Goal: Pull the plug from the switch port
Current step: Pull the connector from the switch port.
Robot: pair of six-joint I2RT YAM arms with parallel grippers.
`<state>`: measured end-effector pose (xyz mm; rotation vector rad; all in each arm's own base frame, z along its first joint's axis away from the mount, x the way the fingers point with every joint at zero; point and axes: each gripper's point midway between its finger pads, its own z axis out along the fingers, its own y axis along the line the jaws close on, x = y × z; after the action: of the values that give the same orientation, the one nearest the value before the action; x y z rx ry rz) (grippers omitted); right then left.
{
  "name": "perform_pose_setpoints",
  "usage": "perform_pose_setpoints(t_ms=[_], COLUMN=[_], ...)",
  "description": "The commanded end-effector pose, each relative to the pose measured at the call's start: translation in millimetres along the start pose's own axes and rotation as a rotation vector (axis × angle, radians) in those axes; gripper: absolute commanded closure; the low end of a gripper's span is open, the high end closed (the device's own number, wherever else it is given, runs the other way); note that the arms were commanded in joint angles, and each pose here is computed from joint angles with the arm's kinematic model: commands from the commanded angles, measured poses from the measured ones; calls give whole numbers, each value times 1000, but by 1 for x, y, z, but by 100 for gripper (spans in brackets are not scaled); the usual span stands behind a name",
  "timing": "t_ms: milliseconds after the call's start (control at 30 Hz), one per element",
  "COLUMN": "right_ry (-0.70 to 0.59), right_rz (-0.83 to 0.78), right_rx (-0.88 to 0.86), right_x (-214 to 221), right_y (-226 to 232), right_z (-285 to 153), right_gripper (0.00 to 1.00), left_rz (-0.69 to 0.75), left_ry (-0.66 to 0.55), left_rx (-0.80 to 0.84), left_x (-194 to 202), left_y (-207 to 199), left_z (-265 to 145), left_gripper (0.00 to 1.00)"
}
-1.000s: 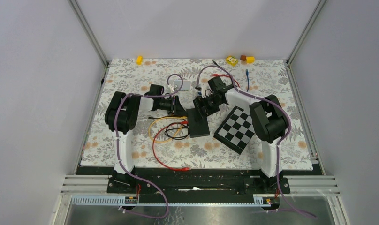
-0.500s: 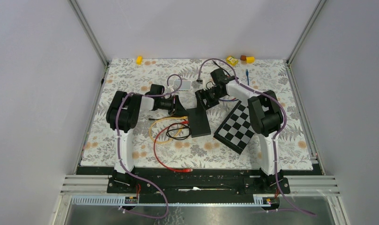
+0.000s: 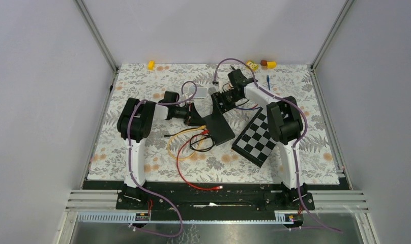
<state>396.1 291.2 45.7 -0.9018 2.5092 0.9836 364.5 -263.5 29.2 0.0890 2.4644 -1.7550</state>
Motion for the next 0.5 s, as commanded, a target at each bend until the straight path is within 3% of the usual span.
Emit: perform_pose_setpoints(t_ms=[0,200,333,467], right_ry=[-58,-60,-60,-37], right_rz=[-91,-94,-109,-102], right_rx=[-193,-27,72,100], right_x=[-29,-30,-21,-2], right_y=[55,31,21,19], right_z=[1,-7,-18,-22], right_gripper=[20,12,7,6], left_rz=[129,128,153,165], left_ry=[-103,-134,-122,-85], left_rx=[-105,-105,-131,-138], left_x=[-30,-40,-33,-18], left_y=[21,19,23,28], left_z=[26,15,8,6], left_gripper=[74,67,56,51])
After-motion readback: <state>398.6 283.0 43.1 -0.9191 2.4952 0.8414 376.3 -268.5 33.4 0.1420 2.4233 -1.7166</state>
